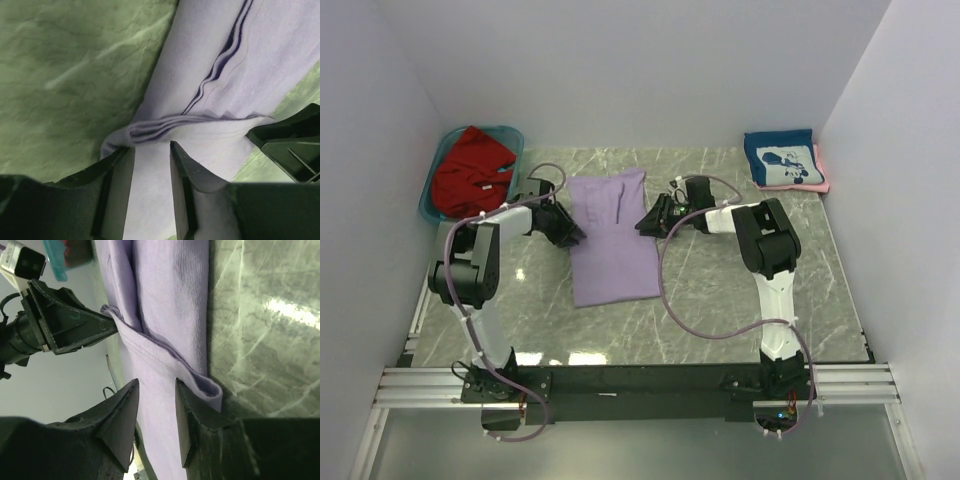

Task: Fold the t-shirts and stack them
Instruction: Fold the tshirt

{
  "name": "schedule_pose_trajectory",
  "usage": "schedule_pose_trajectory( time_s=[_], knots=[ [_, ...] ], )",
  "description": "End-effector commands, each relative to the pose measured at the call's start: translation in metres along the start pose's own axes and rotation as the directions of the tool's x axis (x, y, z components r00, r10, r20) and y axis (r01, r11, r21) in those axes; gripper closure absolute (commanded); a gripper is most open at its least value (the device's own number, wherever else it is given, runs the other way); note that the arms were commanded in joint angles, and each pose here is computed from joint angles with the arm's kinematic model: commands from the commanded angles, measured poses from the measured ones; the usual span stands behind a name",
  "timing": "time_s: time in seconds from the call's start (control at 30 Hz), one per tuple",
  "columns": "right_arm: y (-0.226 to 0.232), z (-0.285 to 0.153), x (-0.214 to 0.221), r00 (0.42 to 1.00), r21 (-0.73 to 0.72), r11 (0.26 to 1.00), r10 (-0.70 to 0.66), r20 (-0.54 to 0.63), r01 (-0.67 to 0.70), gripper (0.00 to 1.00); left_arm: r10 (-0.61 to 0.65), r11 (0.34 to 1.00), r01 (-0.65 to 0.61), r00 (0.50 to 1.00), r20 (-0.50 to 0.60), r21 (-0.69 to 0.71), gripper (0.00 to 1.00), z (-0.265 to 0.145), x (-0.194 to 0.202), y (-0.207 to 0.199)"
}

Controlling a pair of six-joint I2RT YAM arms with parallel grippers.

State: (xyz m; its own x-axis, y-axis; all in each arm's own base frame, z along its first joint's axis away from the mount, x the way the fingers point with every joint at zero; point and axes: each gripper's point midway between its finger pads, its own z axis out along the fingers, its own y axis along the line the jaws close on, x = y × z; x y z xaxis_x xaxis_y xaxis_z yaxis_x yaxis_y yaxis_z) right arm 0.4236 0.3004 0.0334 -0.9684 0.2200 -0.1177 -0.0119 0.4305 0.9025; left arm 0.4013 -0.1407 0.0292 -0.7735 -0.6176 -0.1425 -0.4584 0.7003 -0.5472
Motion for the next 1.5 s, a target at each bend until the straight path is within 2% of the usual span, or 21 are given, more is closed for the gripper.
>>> schedule_pose_trajectory(
  time_s=[0.0, 0.1, 0.23, 0.33, 0.4, 0.53, 0.63, 0.77, 1.0, 1.47],
  knots=[
    [0.0, -0.011, -0.008, 0.998, 0.037, 0.999, -0.042, 0.048, 0.04, 0.57, 0.031, 0.999, -0.03, 0.997, 0.074, -0.018, 0.59, -0.019, -0.01, 0.004],
    [0.021, -0.029, -0.004, 0.991, 0.071, 0.99, -0.124, 0.054, 0.12, 0.57, 0.068, 0.997, -0.064, 0.99, 0.127, -0.036, 0.53, -0.047, -0.014, 0.0],
    [0.03, -0.059, 0.018, 0.978, 0.177, 0.966, -0.201, 0.061, 0.188, 0.54, 0.133, 0.987, -0.114, 0.974, 0.184, -0.111, 0.39, -0.085, -0.004, 0.01],
    [0.028, -0.08, 0.047, 0.967, 0.331, 0.916, -0.252, 0.032, 0.228, 0.47, 0.209, 0.951, -0.163, 0.965, 0.161, -0.263, 0.4, -0.104, 0.028, 0.04],
    [0.015, -0.099, 0.067, 0.965, 0.483, 0.845, -0.262, -0.003, 0.231, 0.43, 0.254, 0.923, -0.189, 0.953, 0.164, -0.336, 0.39, -0.117, 0.046, 0.052],
    [-0.002, -0.114, 0.121, 0.957, 0.617, 0.737, -0.269, -0.107, 0.276, 0.4, 0.335, 0.89, -0.301, 0.941, 0.043, -0.342, 0.36, -0.115, 0.111, 0.061],
    [-0.003, -0.113, 0.152, 0.954, 0.625, 0.722, -0.263, -0.146, 0.295, 0.4, 0.334, 0.889, -0.313, 0.943, 0.003, -0.335, 0.32, -0.111, 0.137, 0.071],
    [-0.004, -0.106, 0.167, 0.952, 0.628, 0.717, -0.256, -0.164, 0.302, 0.42, 0.316, 0.903, -0.306, 0.949, -0.016, -0.302, 0.31, -0.106, 0.149, 0.074],
    [-0.008, -0.097, 0.166, 0.95, 0.645, 0.699, -0.253, -0.183, 0.31, 0.45, 0.309, 0.925, -0.306, 0.951, -0.021, -0.226, 0.31, -0.1, 0.152, 0.056],
    [-0.02, -0.081, 0.164, 0.947, 0.684, 0.655, -0.228, -0.228, 0.322, 0.5, 0.275, 0.916, -0.279, 0.96, -0.058, -0.289, 0.33, -0.08, 0.152, 0.062]
  ],
)
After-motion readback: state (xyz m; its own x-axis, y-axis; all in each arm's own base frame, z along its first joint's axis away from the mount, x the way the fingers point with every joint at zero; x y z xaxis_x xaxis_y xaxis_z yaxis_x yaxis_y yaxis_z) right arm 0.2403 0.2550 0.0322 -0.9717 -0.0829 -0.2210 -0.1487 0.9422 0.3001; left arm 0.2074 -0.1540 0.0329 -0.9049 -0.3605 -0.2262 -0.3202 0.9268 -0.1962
